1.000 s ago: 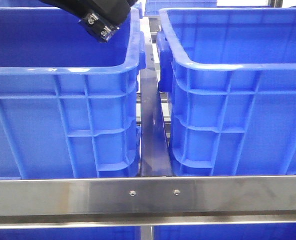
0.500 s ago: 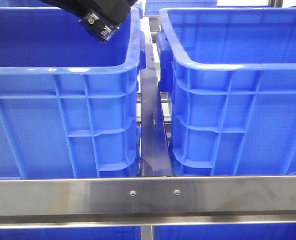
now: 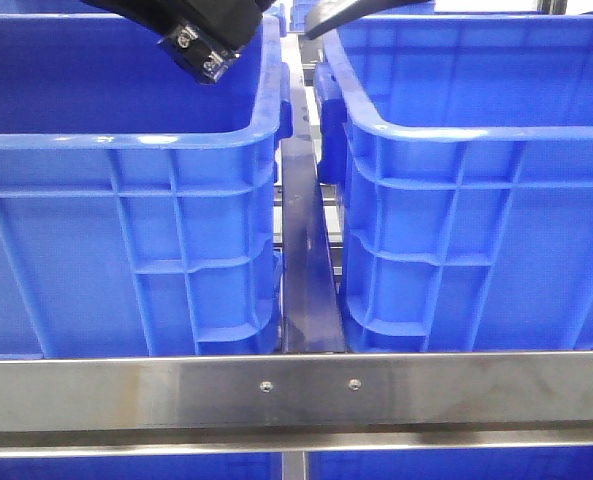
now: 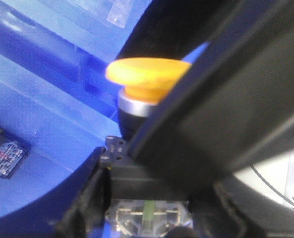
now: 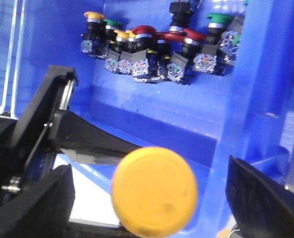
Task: Pick red and yellow buttons and place in box
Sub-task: 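Grasp the yellow button with the right gripper and release left gripper, then move the yellow button with the right gripper into the empty crate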
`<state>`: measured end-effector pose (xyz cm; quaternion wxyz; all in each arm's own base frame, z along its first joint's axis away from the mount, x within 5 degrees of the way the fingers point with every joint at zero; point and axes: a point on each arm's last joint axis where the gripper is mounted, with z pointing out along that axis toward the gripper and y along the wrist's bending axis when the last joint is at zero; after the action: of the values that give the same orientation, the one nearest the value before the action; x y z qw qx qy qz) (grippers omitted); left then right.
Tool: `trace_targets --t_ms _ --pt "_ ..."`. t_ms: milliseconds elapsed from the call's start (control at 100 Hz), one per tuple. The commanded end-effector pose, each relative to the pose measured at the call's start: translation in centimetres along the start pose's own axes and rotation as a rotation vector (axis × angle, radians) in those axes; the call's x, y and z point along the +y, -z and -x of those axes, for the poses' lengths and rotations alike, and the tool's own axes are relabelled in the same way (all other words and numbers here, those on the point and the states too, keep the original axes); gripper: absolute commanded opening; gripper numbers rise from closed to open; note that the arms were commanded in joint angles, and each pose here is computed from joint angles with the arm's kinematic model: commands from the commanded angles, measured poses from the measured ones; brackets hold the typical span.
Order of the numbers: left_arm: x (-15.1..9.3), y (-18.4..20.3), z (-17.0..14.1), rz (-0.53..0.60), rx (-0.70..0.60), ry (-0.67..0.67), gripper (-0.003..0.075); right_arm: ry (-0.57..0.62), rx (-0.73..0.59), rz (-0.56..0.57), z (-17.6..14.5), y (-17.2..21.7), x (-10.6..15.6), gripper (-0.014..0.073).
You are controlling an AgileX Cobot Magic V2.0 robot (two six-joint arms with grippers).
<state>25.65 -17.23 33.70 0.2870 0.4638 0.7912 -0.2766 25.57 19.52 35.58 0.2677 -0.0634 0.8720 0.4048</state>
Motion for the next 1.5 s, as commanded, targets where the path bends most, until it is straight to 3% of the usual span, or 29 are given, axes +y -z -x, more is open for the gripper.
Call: trace_targets --t_ms 0,90,240,310,380,480,580,930,1240,1490 --pt "-1.1 1.5 1.5 0.001 -0.100 -0.008 0.0158 0.022 -0.090 0.070 1.0 1.7 1.8 0.0630" --pt "-1.1 1.5 1.5 0.001 -0.100 -0.008 0.0158 0.022 -0.091 0.070 1.0 1.7 1.8 0.0540" --pt "-1.1 1.5 1.5 0.001 -0.100 -0.008 0.0179 0.021 -0.091 0.070 1.0 1.7 1.8 0.0252" --pt "-1.1 1.5 1.5 0.001 -0.100 -0.008 0.0253 0.021 -0.091 0.070 1.0 1.7 1.8 0.0153" --pt "-1.1 1.5 1.5 -0.006 -0.100 -0.005 0.0380 0.021 -0.091 0.070 1.0 1.7 1.8 0.0109" --pt "-1.2 1.5 1.5 -0.007 -0.100 -0.003 0.0589 0.020 -0.091 0.071 1.0 1.7 1.8 0.0108" --pt "-1.1 1.5 1.5 -0.006 -0.101 0.000 0.0668 0.021 -0.090 0.071 1.0 1.7 1.8 0.0108" --pt "-1.4 1.8 1.3 -0.025 -0.067 -0.018 0.0662 -0.011 -0.179 0.034 2.7 4.6 0.3 0.0108" --pt "-1.4 1.9 1.5 -0.021 -0.075 -0.023 0.0662 -0.116 -0.290 -0.078 5.4 8.4 -4.6 0.0108" --pt "-1.4 1.9 1.5 -0.021 -0.075 -0.023 0.0662 -0.095 -0.376 -0.219 7.4 10.2 -9.5 0.0108"
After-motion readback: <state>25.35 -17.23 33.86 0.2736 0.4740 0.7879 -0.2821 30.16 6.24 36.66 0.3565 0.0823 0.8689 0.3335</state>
